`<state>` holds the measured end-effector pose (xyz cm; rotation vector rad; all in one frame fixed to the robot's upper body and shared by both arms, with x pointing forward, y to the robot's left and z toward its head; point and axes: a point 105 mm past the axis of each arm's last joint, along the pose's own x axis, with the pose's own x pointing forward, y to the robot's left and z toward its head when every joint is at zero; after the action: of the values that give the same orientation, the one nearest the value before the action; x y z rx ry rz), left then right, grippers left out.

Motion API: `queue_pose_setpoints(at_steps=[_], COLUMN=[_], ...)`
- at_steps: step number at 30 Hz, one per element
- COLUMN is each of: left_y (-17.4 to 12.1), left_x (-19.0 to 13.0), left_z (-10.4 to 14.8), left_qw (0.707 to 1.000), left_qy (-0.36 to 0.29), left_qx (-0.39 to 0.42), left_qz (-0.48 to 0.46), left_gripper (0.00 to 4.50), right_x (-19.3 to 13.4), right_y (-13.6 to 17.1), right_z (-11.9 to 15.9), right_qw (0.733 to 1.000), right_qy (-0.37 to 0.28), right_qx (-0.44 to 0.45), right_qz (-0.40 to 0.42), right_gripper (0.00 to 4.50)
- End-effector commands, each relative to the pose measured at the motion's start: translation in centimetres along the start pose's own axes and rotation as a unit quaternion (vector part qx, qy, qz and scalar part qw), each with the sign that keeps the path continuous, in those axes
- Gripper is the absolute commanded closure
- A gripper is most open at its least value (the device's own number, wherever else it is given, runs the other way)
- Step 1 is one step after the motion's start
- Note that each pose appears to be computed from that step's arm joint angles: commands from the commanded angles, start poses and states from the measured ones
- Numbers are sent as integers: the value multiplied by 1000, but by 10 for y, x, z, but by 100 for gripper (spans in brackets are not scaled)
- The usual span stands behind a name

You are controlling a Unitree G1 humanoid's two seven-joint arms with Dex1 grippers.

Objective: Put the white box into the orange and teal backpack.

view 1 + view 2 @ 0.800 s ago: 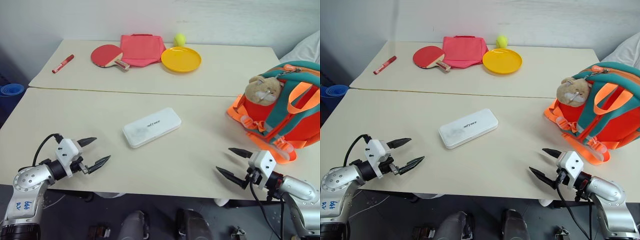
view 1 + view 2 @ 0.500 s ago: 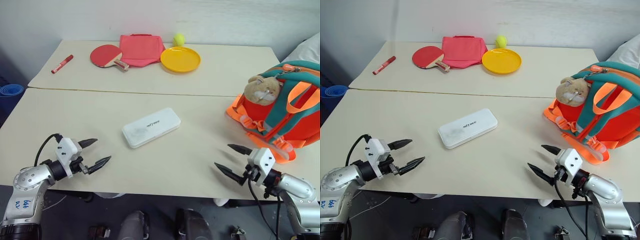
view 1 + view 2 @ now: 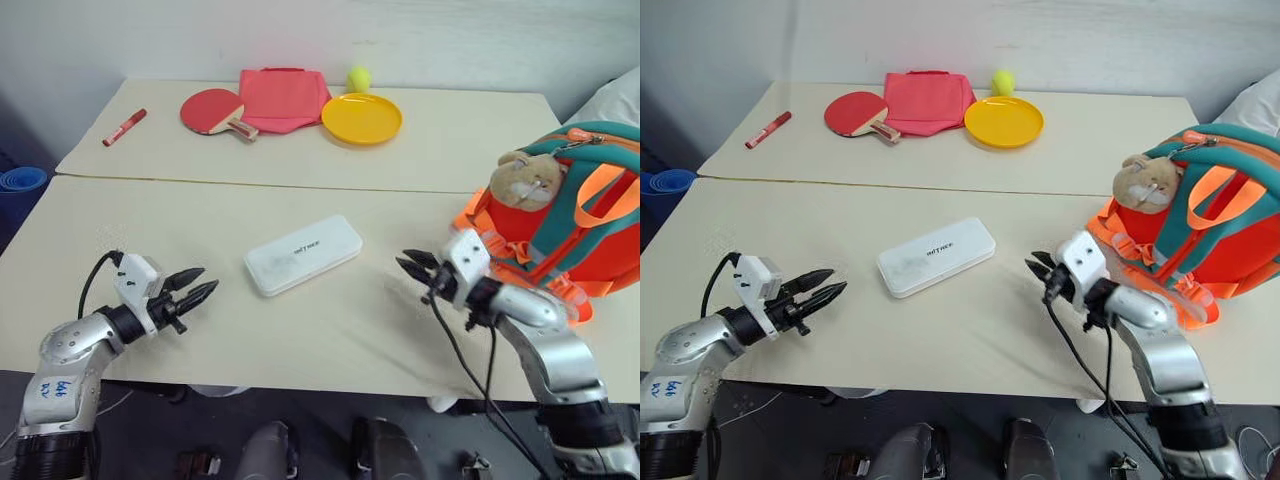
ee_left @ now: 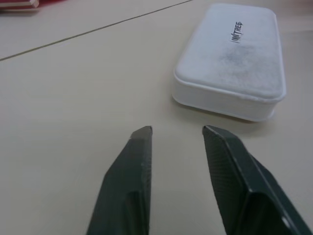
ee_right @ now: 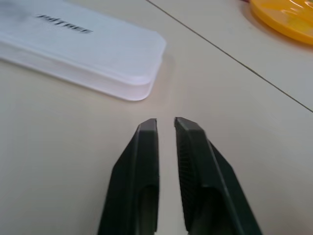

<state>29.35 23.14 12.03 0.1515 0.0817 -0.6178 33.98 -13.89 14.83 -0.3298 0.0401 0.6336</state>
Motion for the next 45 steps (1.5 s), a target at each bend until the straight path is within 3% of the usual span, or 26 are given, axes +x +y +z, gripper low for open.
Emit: queue_pose_setpoints(at_steps=[1, 2, 12, 20, 26, 35, 45], left_y=[-6, -6, -12, -20, -29, -35, -83], left_x=[10, 12, 30, 35, 39, 40, 24], left_z=[10, 10, 7, 10, 10, 15, 13], left_qw=[1000, 1000, 998, 998, 996, 995, 975], left_qy=[-14, -12, 10, 25, 29, 18, 49], left_qx=[1, 0, -48, -63, -72, -64, -64], left_qz=[12, 18, 30, -5, -38, -68, -205], left_gripper=[416, 448, 448, 448, 448, 448, 448], right_x=[18, 23, 79, 100, 101, 71, -21], right_y=[-6, -8, -24, -5, 11, 28, 66], right_z=[11, 13, 17, 13, 13, 5, -14], right_qw=[999, 999, 996, 993, 986, 979, 965], right_qy=[9, 11, 45, 65, 53, 55, 105], right_qx=[-3, 1, 30, 82, 73, 54, 80], right_qz=[-43, -51, -70, 59, 142, 191, 227], right_gripper=[450, 450, 450, 450, 450, 450, 450])
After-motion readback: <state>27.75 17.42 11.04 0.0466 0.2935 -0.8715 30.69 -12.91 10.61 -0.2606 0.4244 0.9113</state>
